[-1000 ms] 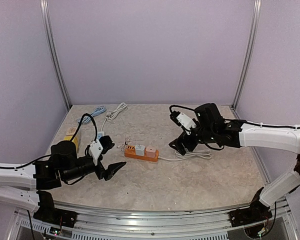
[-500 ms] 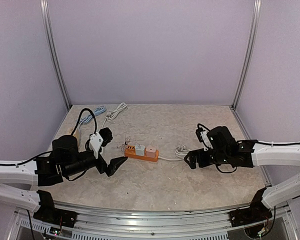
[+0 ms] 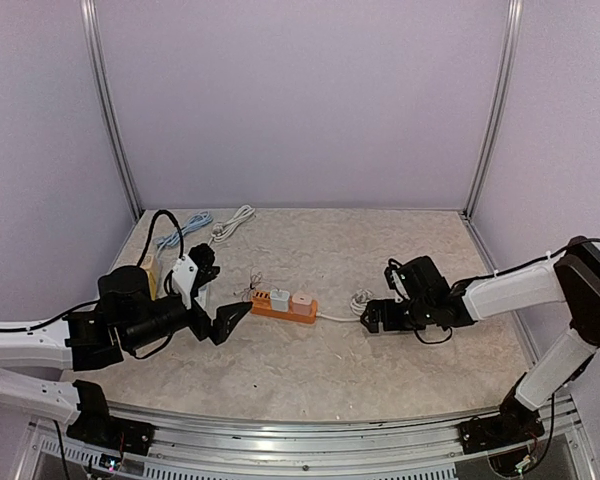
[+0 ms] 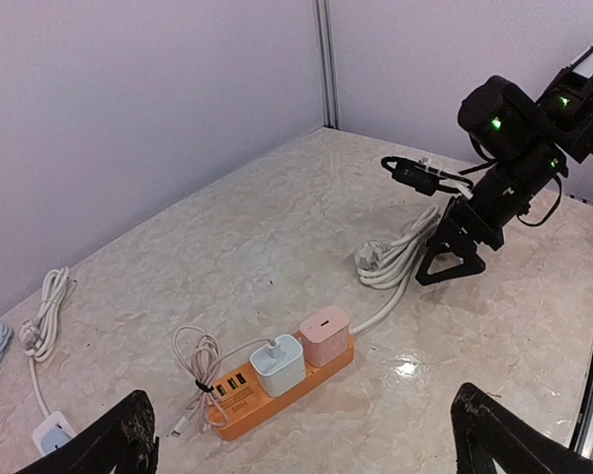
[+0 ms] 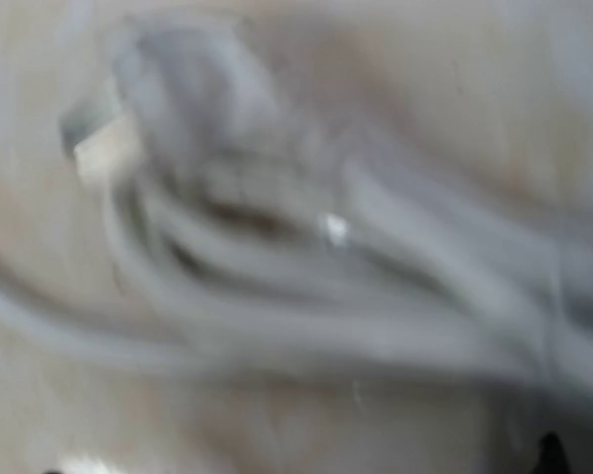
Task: Insert the plug
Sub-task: Adjust the socket at the center of the board.
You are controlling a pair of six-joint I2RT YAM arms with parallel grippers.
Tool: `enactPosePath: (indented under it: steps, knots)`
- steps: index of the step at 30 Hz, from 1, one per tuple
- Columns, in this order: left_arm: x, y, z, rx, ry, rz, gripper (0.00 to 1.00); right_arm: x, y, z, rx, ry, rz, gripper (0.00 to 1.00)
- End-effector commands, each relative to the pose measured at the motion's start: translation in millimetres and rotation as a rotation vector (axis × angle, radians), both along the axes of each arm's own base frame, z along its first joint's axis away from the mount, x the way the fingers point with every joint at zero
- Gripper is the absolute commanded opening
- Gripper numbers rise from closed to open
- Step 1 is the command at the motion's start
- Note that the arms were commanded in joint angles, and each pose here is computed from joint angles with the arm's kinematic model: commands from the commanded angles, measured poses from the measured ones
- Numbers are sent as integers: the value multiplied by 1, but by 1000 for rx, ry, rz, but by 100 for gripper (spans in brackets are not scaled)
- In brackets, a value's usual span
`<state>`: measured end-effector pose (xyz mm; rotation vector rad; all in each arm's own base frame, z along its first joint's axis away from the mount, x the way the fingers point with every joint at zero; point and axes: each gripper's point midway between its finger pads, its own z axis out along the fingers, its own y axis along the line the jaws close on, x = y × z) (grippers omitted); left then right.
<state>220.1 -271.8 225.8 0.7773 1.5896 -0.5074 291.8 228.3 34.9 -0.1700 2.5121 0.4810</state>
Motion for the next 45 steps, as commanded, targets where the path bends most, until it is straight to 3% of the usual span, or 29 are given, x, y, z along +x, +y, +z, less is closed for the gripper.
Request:
enactPosePath:
  steps: [1, 9, 13, 20, 23, 30, 37, 45]
  knots:
    - [4, 6, 1, -8, 13, 34, 99, 28, 19, 3, 105, -21, 24, 100]
    - [6, 7, 2, -9, 17, 51, 99, 84, 35, -11, 163, -25, 52, 99]
    - [8, 8, 2, -16, 27, 59, 99, 126, 48, -26, 185, -11, 56, 94]
    - [9, 10, 2, -21, 46, 75, 99, 212, 115, -52, 278, 30, 158, 87]
    - [9, 11, 1, -17, 60, 83, 99, 237, 135, -42, 310, 19, 189, 87]
    - [1, 18, 0, -52, 83, 93, 99, 222, 112, 17, 226, -96, 193, 92]
    - [3, 14, 2, -58, 59, 79, 99, 181, 93, 28, 247, -84, 200, 93]
    - [5, 10, 0, -65, 66, 74, 99, 205, 109, 12, 262, -71, 205, 91]
